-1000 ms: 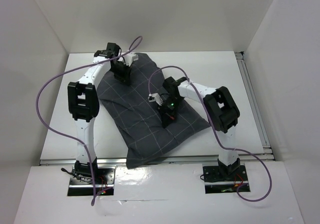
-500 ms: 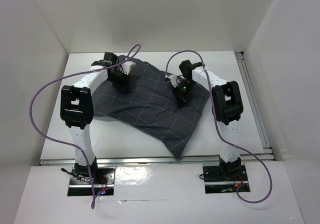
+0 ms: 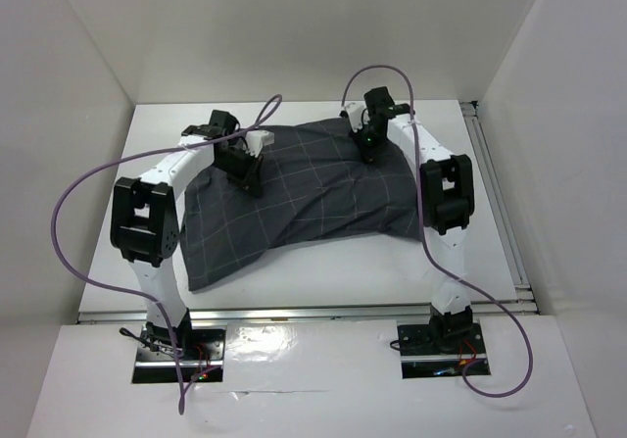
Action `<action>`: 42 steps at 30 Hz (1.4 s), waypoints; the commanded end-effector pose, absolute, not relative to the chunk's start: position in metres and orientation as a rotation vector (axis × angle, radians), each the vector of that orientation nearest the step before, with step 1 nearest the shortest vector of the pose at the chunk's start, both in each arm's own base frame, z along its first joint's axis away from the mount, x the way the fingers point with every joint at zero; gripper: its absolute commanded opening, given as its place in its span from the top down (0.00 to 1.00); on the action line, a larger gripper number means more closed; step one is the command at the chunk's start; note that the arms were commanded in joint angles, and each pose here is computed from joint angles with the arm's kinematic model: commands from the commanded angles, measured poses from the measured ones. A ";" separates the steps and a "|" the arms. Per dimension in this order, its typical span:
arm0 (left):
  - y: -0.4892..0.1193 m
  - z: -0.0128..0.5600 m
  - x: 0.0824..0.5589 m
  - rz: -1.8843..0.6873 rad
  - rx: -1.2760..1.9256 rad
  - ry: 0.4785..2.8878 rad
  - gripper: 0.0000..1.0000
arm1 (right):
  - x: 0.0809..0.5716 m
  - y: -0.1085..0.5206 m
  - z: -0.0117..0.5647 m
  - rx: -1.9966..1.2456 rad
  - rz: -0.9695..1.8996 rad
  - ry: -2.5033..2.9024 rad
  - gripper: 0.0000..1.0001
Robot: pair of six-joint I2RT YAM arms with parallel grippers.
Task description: Put the pillow into the pillowcase
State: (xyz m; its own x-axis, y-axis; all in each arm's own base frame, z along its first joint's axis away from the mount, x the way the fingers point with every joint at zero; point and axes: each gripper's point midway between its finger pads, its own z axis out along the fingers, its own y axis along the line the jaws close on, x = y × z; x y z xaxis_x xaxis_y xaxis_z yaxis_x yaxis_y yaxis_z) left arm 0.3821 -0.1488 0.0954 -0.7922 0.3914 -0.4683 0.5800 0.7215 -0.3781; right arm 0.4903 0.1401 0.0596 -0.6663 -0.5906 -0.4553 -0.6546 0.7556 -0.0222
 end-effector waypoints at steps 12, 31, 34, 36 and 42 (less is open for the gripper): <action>-0.134 0.229 0.427 -0.680 0.649 2.289 0.37 | 0.484 0.167 0.247 -0.699 0.305 2.137 0.29; -0.064 0.221 0.455 -0.464 0.305 2.275 0.02 | 0.444 0.009 0.229 -0.165 0.462 2.168 0.18; -0.063 0.216 0.451 -0.454 0.299 2.286 0.02 | 0.442 0.011 0.227 -0.163 0.478 2.160 0.18; -0.064 0.212 0.449 -0.467 0.301 2.294 0.02 | 0.440 0.012 0.228 -0.154 0.483 2.160 0.18; -0.064 0.215 0.449 -0.467 0.302 2.292 0.03 | 0.435 0.018 0.231 -0.172 0.511 2.144 0.19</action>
